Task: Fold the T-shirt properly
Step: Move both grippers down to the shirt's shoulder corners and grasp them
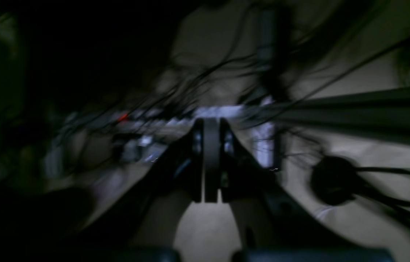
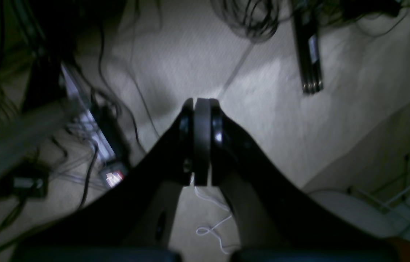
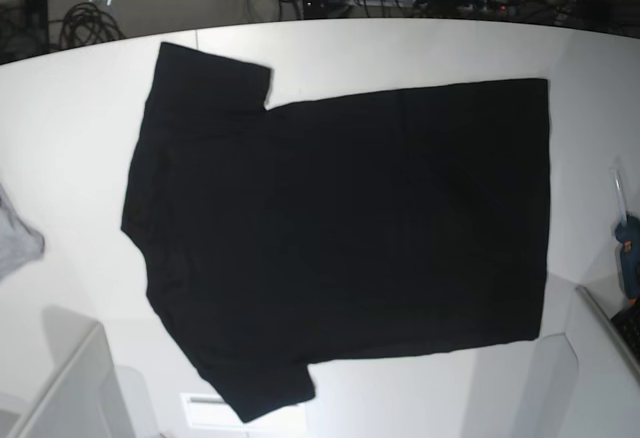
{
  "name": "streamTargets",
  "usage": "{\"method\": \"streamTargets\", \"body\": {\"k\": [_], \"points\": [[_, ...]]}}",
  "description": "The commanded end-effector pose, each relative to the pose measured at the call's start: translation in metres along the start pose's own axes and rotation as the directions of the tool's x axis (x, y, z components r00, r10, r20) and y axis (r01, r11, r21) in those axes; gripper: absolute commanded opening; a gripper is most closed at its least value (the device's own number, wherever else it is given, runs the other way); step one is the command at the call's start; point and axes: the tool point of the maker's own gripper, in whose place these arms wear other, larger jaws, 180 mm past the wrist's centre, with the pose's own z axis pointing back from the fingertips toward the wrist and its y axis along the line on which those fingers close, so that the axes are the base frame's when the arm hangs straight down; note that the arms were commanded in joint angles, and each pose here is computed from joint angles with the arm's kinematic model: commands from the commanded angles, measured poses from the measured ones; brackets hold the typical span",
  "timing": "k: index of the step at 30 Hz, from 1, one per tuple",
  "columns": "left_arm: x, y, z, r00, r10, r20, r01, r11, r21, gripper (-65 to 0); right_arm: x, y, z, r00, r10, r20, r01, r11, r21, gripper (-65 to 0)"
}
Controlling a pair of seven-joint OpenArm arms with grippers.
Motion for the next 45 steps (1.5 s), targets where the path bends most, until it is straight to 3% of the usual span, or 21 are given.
{"method": "streamTargets", "body": {"k": [1, 11, 15, 19, 20, 25, 28, 32, 35, 38, 42, 45], "points": [[0.004, 0.0, 0.009, 1.0, -0.002, 0.013, 0.002, 1.0, 0.002, -65.0, 0.015, -0.011, 0.006, 0.999, 0.003, 0.043, -0.002, 1.0, -0.026, -65.0], [0.088, 0.04, 0.032, 0.976, -0.05, 0.214, 0.024, 0.993, 0.119, -65.0, 0.14, 0.006, 0.04, 0.948, -0.054, 0.313, 0.055, 0.998, 0.007, -65.0], [0.106, 0.057, 0.038, 0.963, -0.073, 0.258, 0.03, 0.985, 0.167, -65.0, 0.167, 0.042, 0.042, 0.941, -0.027, 0.338, -0.02, 0.991, 0.135, -65.0], [0.112, 0.069, 0.041, 0.959, -0.084, 0.271, 0.029, 0.98, 0.199, -65.0, 0.176, 0.075, 0.044, 0.952, -0.027, 0.306, -0.07, 0.951, 0.301, -65.0], [0.115, 0.069, 0.04, 0.957, -0.082, 0.28, 0.025, 0.979, 0.2, -65.0, 0.178, 0.077, 0.045, 0.954, -0.051, 0.296, -0.054, 0.94, 0.336, -62.6], [0.124, 0.084, 0.043, 0.945, -0.057, 0.321, -0.03, 0.965, 0.261, -65.0, 0.19, 0.072, 0.052, 0.948, -0.158, 0.278, 0.012, 0.886, 0.463, -29.0], [0.131, 0.09, 0.044, 0.937, -0.057, 0.345, -0.043, 0.96, 0.278, -65.0, 0.193, 0.068, 0.054, 0.95, -0.149, 0.275, -0.005, 0.871, 0.491, -22.1], [0.131, 0.091, 0.045, 0.934, -0.05, 0.353, -0.057, 0.956, 0.287, -63.2, 0.195, 0.065, 0.051, 0.961, -0.099, 0.26, -0.045, 0.867, 0.497, -21.8], [0.135, 0.09, 0.044, 0.93, -0.045, 0.364, -0.063, 0.958, 0.281, -46.1, 0.192, 0.066, 0.041, 0.971, -0.101, 0.218, -0.025, 0.861, 0.509, -21.8], [0.136, 0.089, 0.042, 0.92, 0.036, 0.39, -0.14, 0.96, 0.242, -37.2, 0.187, 0.069, 0.029, 0.978, -0.122, 0.171, 0.014, 0.85, 0.527, -21.8], [0.147, 0.074, 0.042, 0.874, 0.21, 0.438, -0.257, 0.965, 0.051, -35.9, 0.175, 0.078, 0.017, 0.984, -0.134, 0.114, 0.049, 0.83, 0.555, -21.8], [0.157, 0.076, 0.049, 0.857, 0.215, 0.469, -0.246, 0.969, 0.004, -35.9, 0.171, 0.081, 0.016, 0.986, -0.125, 0.107, 0.043, 0.824, 0.566, -21.8]]}}
